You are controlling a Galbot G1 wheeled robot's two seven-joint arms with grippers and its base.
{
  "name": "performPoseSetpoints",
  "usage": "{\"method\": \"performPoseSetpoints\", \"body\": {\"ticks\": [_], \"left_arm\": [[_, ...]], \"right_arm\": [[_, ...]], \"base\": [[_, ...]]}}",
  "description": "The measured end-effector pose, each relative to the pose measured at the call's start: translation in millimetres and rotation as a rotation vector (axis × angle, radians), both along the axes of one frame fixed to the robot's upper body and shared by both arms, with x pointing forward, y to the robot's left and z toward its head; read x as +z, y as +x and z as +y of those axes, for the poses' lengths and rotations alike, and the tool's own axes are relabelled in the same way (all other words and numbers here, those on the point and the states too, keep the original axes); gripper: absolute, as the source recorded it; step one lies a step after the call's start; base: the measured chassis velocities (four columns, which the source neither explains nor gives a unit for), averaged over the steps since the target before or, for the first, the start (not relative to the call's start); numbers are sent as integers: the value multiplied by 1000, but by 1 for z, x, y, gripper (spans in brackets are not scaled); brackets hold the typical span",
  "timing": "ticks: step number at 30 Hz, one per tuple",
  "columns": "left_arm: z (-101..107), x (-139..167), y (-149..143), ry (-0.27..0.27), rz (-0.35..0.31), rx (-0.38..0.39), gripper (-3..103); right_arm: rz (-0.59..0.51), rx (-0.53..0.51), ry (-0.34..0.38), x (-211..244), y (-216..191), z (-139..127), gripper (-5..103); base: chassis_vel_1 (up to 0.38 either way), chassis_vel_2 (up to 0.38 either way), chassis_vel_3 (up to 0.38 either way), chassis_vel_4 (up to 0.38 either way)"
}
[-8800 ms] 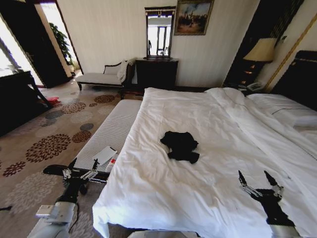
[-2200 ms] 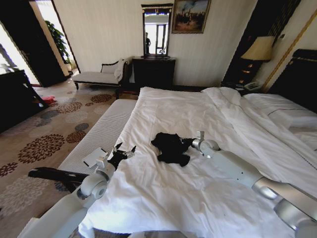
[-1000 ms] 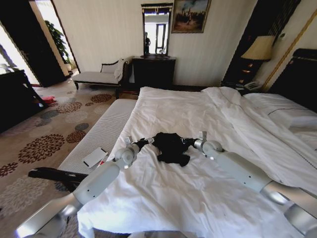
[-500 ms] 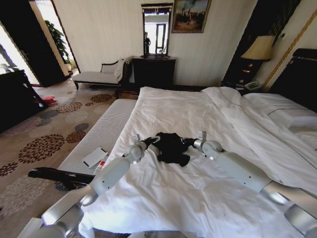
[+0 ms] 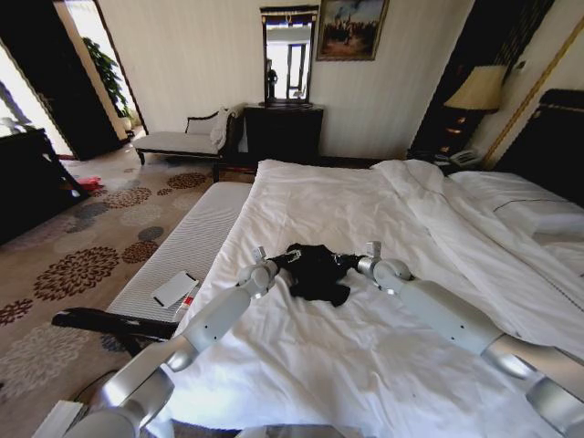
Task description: Fold the clothes on the bed.
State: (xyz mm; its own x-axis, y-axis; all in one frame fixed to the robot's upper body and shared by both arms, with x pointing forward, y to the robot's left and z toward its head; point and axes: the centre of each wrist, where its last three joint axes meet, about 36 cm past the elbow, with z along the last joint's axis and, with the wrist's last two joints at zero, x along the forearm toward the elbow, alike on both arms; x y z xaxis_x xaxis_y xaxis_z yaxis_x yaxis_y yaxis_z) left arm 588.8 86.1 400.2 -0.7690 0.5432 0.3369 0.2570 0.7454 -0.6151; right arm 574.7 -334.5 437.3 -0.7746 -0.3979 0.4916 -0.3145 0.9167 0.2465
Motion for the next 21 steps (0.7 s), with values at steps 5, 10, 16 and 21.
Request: {"method": "performPoseSetpoints", "body": {"ticks": [5, 10, 16, 21], "left_arm": [[-8, 2, 3, -9, -2, -8, 99], [-12, -1, 5, -11, 9, -3, 89], [-10, -3, 7, -7, 20, 12, 67], [-4, -5, 12, -2, 27, 38, 46]], "right_arm": [[1, 0, 2, -1, 0, 1, 1], [1, -2, 3, -1, 0, 1, 1], [0, -3, 1, -1, 0, 0, 1], [0, -4, -2, 0, -1, -2, 1]], "base": [[0, 0, 0, 0], [0, 0, 0, 0], [0, 0, 0, 0], [0, 0, 0, 0]]}}
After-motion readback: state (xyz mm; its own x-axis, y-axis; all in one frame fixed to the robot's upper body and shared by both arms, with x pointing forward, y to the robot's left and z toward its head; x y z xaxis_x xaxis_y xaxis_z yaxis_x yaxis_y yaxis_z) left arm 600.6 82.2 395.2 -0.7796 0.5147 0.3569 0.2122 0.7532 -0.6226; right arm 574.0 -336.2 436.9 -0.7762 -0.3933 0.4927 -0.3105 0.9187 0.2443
